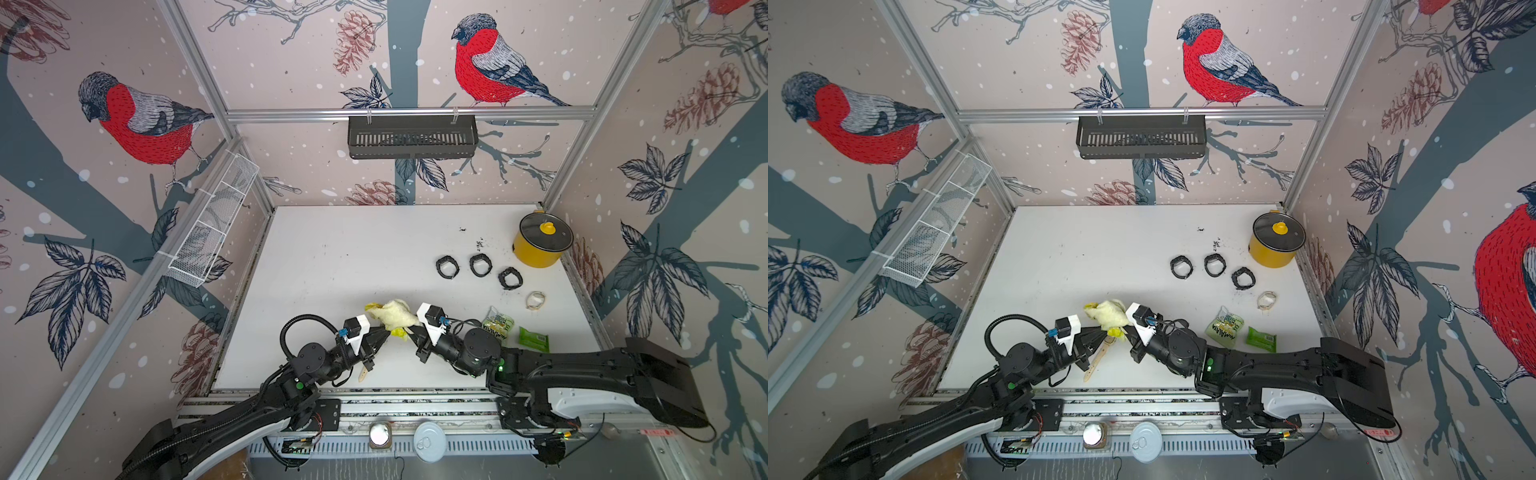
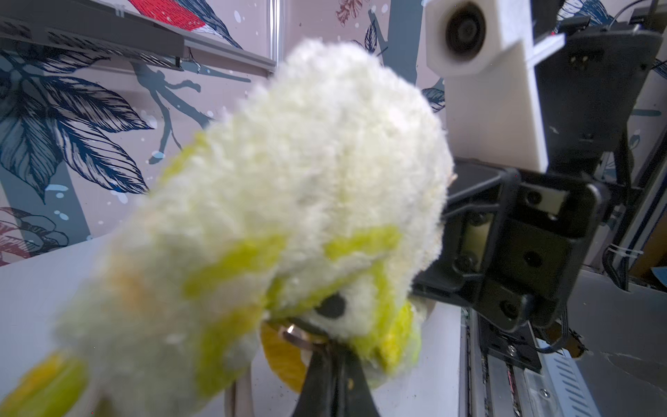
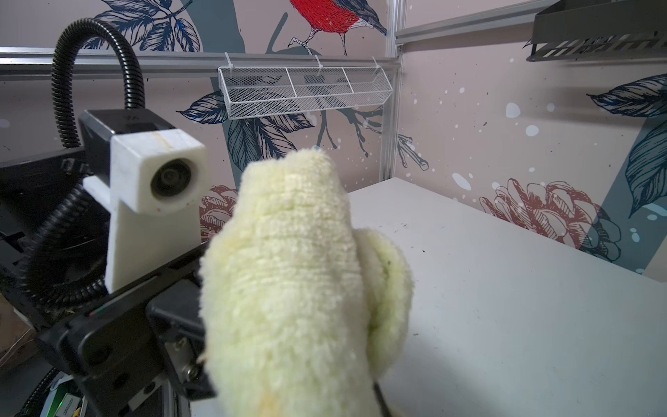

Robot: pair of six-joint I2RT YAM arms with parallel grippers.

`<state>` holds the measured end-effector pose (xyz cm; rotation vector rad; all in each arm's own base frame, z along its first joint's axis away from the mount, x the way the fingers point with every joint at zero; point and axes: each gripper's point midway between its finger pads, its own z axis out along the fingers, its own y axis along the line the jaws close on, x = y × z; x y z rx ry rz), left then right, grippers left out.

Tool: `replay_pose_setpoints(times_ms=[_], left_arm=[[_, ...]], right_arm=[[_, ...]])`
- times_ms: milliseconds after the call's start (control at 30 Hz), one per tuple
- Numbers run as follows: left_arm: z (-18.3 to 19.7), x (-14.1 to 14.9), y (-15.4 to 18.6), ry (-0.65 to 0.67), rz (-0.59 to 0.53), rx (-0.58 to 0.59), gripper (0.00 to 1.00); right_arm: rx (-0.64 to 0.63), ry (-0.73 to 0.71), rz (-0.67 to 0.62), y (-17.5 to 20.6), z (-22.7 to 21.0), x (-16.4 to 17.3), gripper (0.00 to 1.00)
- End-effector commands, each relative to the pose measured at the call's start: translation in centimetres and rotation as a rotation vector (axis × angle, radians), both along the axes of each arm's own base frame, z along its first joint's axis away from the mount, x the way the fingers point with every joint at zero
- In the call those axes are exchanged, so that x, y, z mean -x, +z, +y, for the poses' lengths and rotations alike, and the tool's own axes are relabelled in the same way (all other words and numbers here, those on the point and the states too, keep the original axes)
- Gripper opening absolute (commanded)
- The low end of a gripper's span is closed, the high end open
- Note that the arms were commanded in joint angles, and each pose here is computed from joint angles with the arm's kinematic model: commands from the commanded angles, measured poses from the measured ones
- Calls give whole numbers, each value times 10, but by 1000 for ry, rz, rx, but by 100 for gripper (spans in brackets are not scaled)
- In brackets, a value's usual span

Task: Wipe the watch dial
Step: Wipe the dirt from the watch dial.

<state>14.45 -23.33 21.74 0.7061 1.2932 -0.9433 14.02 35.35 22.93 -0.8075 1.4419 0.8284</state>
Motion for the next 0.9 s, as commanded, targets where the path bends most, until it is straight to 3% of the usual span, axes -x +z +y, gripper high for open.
replay_pose_setpoints(times_ms=[0, 133, 367, 533, 700, 867], left_arm=[[14, 8, 37, 15, -120, 149, 0], [13, 11, 35, -2, -121, 145, 0], [3, 18, 26, -65, -134, 89, 0], [-6, 19, 19, -100, -120, 51, 0], [-11, 17, 18, -114, -98, 52, 0], [-9, 16, 27, -110, -83, 100, 0]], right_arm=[[179, -100, 55, -54, -21, -14, 1], [121, -172, 45, -33, -42, -27, 1], [-154, -188, -14, 57, -78, -35, 1], [-216, -111, -49, 99, -61, -29, 1], [-184, -57, -75, 106, -25, -21, 1], [-93, -35, -65, 75, 0, -19, 1]])
